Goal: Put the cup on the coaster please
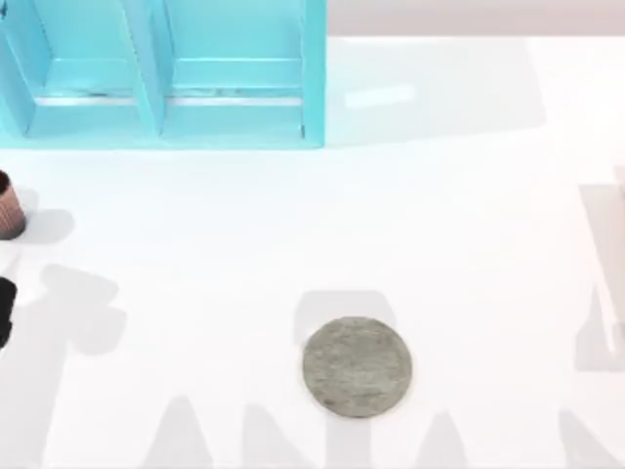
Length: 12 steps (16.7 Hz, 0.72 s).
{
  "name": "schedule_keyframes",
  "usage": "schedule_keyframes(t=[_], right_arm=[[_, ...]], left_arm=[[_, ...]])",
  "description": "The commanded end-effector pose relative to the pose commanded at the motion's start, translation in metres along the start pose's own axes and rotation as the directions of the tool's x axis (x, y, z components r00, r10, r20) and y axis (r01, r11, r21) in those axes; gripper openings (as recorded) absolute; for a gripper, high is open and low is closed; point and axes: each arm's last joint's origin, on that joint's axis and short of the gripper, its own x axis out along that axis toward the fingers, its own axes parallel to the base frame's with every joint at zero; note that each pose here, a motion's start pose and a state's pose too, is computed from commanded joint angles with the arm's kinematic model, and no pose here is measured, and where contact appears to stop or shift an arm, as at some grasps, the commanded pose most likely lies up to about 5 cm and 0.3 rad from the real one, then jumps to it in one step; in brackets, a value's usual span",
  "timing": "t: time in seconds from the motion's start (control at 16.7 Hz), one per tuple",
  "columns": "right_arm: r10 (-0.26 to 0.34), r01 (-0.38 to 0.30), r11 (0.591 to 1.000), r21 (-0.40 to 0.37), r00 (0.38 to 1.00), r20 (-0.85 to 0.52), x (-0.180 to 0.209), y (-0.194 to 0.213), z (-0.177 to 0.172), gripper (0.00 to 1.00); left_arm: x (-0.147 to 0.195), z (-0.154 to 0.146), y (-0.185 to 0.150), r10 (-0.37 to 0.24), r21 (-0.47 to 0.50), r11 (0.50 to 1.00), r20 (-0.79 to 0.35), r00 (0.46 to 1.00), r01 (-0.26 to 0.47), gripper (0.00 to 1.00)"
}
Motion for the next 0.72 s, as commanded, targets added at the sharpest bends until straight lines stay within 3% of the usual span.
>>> schedule_keyframes(t=[0.18,0.36,0.54,0.72], right_arm=[[0.0,0.0,1.0,0.0,1.0,0.0,0.0,0.0,0.0,1.0],[0.0,0.0,1.0,0.0,1.0,0.0,0.0,0.0,0.0,1.0],[0.0,0.0,1.0,0.0,1.0,0.0,0.0,0.0,0.0,1.0],[0.0,0.0,1.0,0.0,1.0,0.0,0.0,0.0,0.0,1.0]], left_arm=[[0.016,0.038,0.02,-0.072,0.202,0.973,-0.181,0.981,0.109,1.0],[0.048,0.074,0.041,-0.147,0.366,0.884,-0.37,0.918,0.289,1.0],[0.093,0.1,0.06,-0.216,0.456,0.737,-0.54,0.814,0.498,1.0],[0.146,0.111,0.076,-0.275,0.47,0.556,-0.674,0.685,0.686,1.0]])
